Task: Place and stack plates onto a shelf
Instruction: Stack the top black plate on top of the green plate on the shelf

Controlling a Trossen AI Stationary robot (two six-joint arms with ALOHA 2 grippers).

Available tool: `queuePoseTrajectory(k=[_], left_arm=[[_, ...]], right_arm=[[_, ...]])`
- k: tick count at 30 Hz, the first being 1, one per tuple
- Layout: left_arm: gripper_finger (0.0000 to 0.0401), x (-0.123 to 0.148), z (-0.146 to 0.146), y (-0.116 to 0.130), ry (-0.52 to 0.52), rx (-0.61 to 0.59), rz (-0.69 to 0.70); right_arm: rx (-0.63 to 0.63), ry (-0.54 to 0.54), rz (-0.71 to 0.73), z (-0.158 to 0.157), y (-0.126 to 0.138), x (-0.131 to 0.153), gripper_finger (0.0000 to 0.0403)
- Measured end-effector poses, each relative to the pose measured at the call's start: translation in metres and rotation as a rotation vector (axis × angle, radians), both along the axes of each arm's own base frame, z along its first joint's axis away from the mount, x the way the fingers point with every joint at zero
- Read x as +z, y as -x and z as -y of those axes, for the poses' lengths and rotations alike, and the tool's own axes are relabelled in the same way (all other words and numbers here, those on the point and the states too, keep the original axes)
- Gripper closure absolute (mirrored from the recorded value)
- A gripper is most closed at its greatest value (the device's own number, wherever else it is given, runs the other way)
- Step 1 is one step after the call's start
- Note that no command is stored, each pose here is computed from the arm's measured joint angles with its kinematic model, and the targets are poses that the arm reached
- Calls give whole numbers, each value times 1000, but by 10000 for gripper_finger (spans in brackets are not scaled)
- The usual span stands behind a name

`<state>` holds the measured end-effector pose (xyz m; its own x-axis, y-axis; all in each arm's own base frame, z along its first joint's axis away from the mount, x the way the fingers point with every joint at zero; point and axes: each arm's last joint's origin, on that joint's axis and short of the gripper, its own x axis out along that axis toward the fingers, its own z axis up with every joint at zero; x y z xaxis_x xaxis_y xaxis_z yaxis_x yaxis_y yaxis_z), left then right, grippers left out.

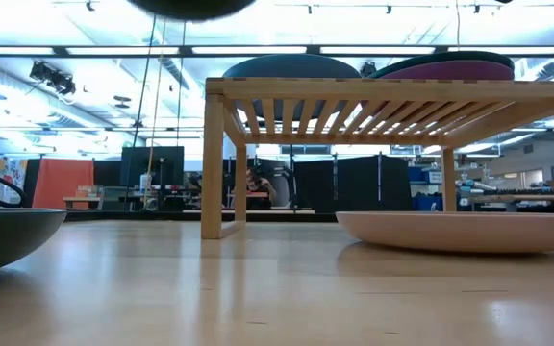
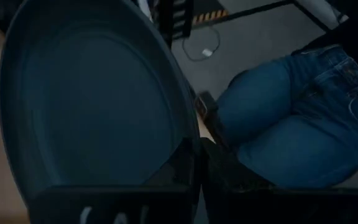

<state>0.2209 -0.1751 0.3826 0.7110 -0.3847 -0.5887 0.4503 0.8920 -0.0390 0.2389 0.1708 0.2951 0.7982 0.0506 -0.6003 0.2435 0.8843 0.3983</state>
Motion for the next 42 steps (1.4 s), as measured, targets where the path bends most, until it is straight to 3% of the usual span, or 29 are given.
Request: queuePoseTrajectory(k=[14,20,28,32,38,42], left_arm=[[385,7,-6,-10,-190,-135,191],[385,3,-13,-11,-428,-145,231],[385,-7,-25,-6,-712,-20,155],[385,-9,-30,-3,-815,50,125],[385,-10,-38,0,-982,176,107],[385,-10,-43,1,-1082,263,110]], right_arm=[[-37,-21,32,1,-3,2,243],[-90,-120,122,4,-12,11,243],[-78,-178,178,13,-6,28,243],[-179,-155,263,23,3,42,243],[-437,-84,407,51,11,62,243],[-571,-96,494,69,9,73,243]])
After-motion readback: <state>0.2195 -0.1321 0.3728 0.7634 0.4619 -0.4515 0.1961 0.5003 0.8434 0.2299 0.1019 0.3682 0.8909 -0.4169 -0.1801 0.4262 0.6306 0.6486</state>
